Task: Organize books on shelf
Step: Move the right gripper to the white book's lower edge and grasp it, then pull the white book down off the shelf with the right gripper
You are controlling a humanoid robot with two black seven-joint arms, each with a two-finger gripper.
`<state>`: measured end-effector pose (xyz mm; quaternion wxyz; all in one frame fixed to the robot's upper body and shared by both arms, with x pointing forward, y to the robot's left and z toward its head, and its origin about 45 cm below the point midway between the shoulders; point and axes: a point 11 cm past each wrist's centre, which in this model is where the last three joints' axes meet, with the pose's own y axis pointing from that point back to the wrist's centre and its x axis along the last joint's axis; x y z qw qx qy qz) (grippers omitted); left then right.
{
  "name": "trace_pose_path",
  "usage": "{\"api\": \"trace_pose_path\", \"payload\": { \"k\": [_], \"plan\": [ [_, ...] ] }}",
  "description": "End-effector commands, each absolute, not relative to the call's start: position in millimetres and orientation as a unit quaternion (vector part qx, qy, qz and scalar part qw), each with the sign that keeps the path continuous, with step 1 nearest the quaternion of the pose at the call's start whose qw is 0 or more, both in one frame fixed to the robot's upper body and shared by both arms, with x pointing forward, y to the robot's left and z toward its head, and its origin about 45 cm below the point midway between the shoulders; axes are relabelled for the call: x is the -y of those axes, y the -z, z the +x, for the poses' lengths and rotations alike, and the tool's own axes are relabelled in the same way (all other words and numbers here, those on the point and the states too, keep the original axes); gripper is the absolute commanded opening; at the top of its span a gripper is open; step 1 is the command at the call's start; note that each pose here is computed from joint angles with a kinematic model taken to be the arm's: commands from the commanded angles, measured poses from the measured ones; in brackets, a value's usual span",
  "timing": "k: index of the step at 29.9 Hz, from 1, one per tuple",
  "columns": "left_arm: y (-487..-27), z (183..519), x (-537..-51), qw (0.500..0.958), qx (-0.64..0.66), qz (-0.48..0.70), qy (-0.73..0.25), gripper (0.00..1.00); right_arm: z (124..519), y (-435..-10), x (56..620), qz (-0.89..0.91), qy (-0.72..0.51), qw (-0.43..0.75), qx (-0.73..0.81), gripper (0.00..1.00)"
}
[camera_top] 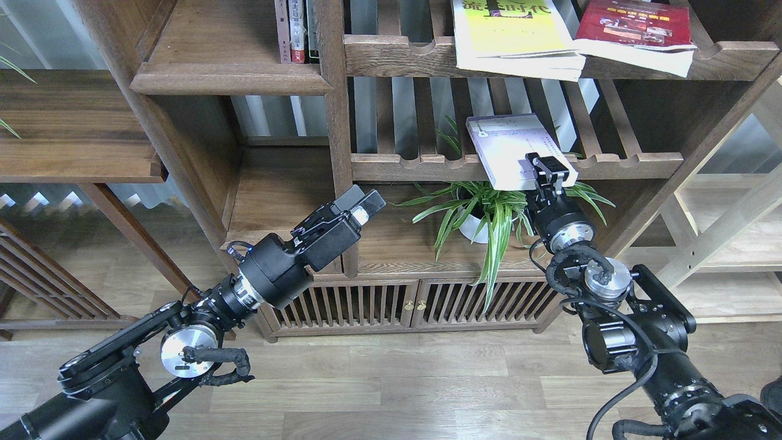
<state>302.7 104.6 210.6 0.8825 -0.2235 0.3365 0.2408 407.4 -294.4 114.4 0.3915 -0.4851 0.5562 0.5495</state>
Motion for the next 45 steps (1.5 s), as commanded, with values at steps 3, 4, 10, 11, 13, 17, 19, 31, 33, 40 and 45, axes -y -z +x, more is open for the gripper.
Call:
{"api": "trace_pose_path", "payload": {
  "k": [3, 4, 10, 11, 13, 17, 19, 31, 33, 40, 45],
  "plan": [
    [-211, 303, -105, 0.882, -0.336, -0.224, -0.241, 1.00, 409, -113, 291, -0.482, -0.552, 0.392, -0.556, 0.54],
    [-211, 303, -105, 0.883, -0.336, -0.223, -0.242, 1.00, 409, -113, 291, -0.482, -0.552, 0.391, -0.556, 0.53],
    [-209, 302, -107, 0.880, -0.338, -0.226, -0.245, 1.00, 412, -112, 292, -0.480, -0.552, 0.390, -0.559, 0.49],
    [-209, 302, -108, 0.879, -0.339, -0.227, -0.246, 1.00, 412, -112, 292, -0.479, -0.552, 0.390, -0.560, 0.49],
    [-207, 301, -108, 0.878, -0.342, -0.227, -0.247, 1.00, 412, -110, 294, -0.476, -0.552, 0.389, -0.563, 0.49],
    [-205, 300, -108, 0.877, -0.344, -0.226, -0.249, 1.00, 412, -109, 295, -0.475, -0.552, 0.388, -0.565, 0.49],
    [-205, 300, -109, 0.876, -0.344, -0.227, -0.249, 1.00, 412, -109, 295, -0.475, -0.552, 0.388, -0.566, 0.49],
    [-206, 300, -107, 0.876, -0.345, -0.229, -0.248, 1.00, 420, -116, 296, -0.477, -0.547, 0.394, -0.564, 0.44],
    [-207, 300, -107, 0.876, -0.344, -0.229, -0.247, 1.00, 421, -117, 297, -0.477, -0.547, 0.396, -0.562, 0.40],
    [-208, 300, -107, 0.876, -0.343, -0.231, -0.247, 1.00, 421, -118, 293, -0.478, -0.548, 0.399, -0.558, 0.30],
    [-208, 300, -107, 0.877, -0.343, -0.230, -0.247, 1.00, 422, -119, 293, -0.477, -0.548, 0.411, -0.551, 0.19]
  ]
}}
